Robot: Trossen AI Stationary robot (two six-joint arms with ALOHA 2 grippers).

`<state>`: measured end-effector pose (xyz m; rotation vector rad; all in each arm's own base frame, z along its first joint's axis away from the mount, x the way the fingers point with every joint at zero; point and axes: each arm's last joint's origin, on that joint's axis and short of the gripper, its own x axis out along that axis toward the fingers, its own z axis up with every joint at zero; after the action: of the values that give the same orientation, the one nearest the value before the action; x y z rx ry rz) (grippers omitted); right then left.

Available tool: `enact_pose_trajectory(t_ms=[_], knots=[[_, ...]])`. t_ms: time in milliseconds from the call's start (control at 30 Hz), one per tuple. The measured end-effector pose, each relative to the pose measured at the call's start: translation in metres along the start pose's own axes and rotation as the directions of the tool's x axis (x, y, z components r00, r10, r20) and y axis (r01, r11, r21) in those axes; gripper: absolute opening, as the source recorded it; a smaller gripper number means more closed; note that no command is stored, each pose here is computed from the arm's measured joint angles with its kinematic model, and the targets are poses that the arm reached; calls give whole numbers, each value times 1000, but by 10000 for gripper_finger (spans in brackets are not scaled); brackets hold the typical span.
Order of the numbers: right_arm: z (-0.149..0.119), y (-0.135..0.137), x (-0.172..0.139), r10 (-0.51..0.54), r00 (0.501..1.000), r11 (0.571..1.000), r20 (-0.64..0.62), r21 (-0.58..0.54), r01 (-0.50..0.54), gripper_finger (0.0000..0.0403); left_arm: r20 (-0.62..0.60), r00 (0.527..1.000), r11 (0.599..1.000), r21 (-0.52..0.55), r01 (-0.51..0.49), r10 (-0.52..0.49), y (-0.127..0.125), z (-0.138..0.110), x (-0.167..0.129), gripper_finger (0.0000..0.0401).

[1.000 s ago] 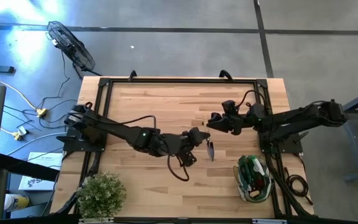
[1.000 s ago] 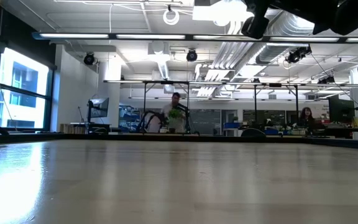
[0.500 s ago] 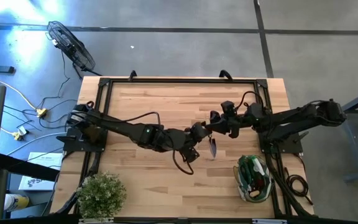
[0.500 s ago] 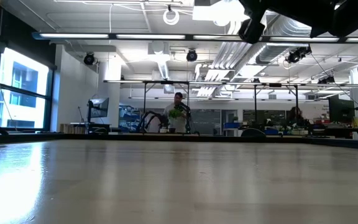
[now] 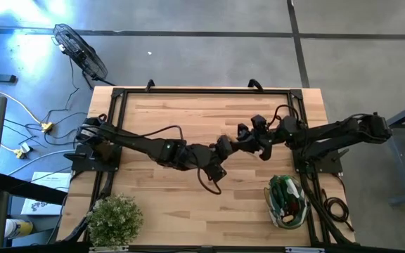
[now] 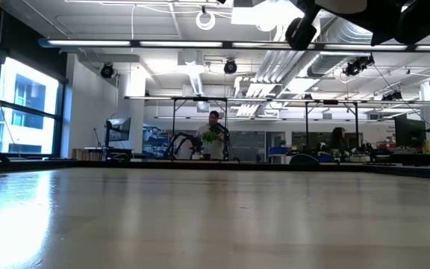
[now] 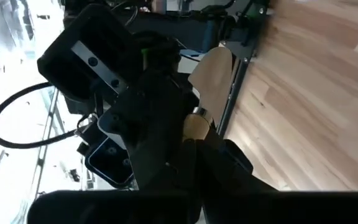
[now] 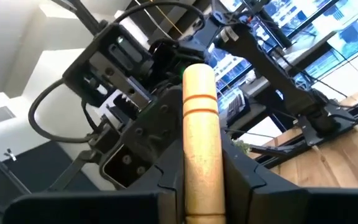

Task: Pick & Place Garden tools in Gardening bag
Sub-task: Put the brown trowel into the green gardening bag

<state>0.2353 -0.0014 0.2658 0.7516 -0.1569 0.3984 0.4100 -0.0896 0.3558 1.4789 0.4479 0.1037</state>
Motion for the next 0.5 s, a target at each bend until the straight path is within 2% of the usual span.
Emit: enact_pose_trajectory(t_ms=[200, 333, 500], knots=[[0, 0, 0, 2, 1000, 1000, -8, -17, -2, 54, -37, 999, 1000, -25, 7, -8, -1, -1, 0, 1], [3, 1, -3, 22, 1000, 998, -21, -60, -23, 54, -97, 995, 984, -176, 5, -22, -4, 0, -3, 1], [9, 12, -8, 130, 989, 975, -77, -171, -141, 54, -186, 976, 956, -287, 60, -117, -18, -2, -8, 0]])
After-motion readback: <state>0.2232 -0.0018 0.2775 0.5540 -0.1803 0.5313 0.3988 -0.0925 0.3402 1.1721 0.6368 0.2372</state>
